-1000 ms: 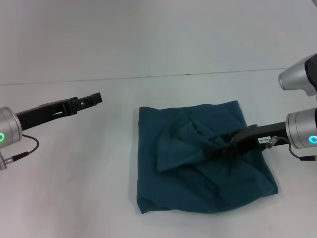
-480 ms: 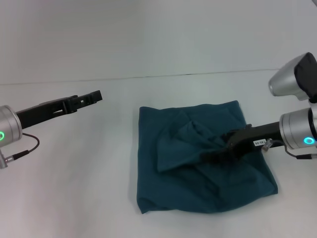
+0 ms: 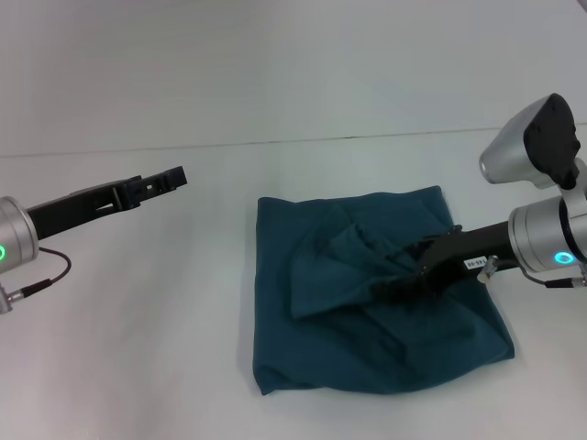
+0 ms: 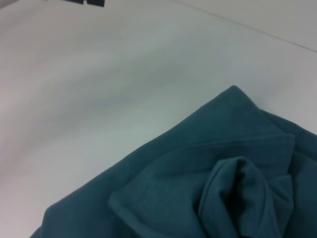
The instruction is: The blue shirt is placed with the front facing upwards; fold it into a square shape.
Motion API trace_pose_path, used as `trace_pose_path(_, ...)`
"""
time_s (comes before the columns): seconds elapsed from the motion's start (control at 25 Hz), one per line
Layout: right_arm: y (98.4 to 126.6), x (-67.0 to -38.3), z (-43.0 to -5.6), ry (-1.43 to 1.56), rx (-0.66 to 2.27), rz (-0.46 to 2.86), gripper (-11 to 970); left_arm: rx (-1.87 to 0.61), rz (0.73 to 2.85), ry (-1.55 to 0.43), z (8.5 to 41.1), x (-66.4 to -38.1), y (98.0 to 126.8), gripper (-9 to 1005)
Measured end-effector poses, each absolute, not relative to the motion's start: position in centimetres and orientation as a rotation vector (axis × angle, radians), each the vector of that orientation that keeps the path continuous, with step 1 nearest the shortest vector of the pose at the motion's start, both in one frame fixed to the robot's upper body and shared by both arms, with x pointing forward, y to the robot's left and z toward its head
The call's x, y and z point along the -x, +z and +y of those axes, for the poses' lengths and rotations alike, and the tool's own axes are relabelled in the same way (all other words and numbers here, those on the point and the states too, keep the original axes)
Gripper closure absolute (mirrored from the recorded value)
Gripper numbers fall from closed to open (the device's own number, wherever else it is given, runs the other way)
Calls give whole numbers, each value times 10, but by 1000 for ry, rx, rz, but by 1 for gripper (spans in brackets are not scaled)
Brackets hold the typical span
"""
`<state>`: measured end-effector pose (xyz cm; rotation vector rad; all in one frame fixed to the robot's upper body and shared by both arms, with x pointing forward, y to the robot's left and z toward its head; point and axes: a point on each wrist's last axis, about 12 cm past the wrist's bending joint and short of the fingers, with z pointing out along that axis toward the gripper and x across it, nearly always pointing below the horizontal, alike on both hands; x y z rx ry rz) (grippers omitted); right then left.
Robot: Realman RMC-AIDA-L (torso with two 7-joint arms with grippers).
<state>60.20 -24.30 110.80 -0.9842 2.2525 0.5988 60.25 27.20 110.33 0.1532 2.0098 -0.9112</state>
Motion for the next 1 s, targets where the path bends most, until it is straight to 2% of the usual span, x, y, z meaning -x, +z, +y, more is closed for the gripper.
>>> trace_pose_path(1.0,1108,-600,-239,535,1064,2234,113,-138,2003,-921,272,-602,1102,91)
